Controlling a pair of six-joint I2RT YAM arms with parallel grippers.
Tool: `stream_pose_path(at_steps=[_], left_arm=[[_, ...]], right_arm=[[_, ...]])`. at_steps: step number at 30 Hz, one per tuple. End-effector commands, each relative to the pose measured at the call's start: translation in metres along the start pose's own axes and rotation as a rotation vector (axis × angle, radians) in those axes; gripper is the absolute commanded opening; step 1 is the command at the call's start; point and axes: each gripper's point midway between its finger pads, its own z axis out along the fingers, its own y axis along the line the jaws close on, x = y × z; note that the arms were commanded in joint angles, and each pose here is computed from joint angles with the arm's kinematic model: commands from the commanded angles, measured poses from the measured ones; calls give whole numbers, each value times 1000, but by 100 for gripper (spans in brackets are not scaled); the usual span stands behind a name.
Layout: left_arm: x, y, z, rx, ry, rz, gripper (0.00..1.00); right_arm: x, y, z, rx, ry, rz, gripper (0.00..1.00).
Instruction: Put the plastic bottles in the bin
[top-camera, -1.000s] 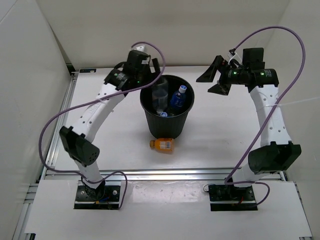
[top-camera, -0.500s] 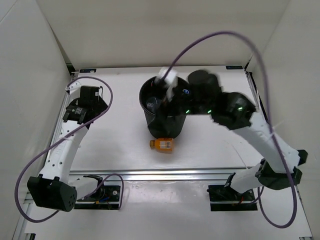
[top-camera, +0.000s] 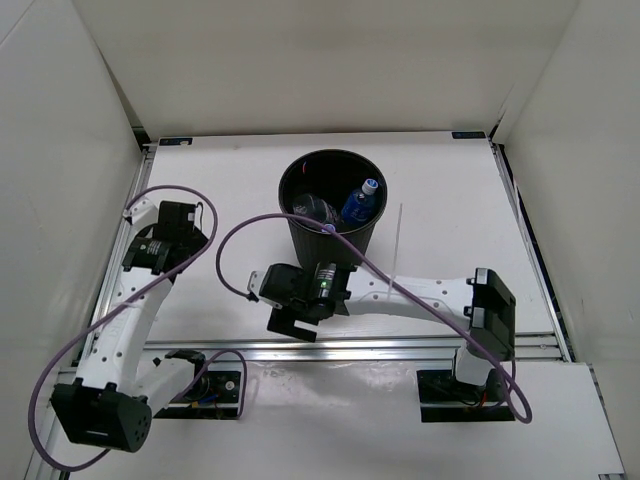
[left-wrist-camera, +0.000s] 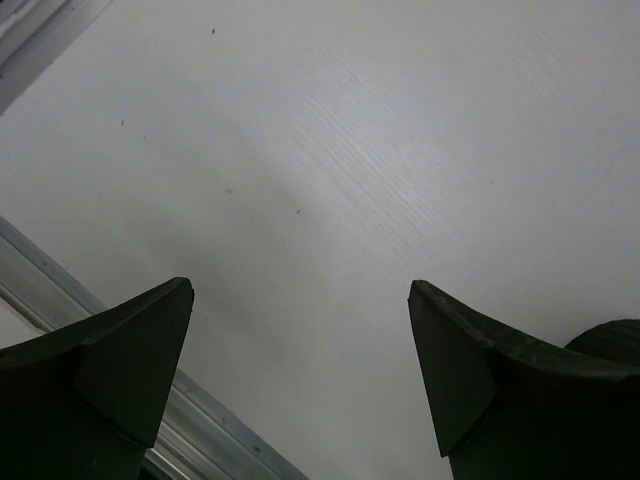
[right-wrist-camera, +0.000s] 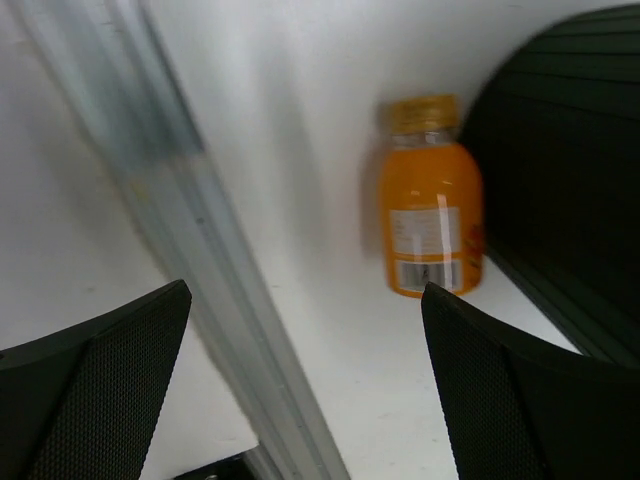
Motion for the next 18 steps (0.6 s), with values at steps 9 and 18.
stream_pose_path(at_steps=[9, 18], left_arm=[[56, 20, -11, 67, 145, -37, 100], [36, 9, -37, 151, 122, -4, 100]], right_arm=[[21, -56, 53, 329, 141, 17, 100], [55, -91, 88, 386, 282, 150, 100]])
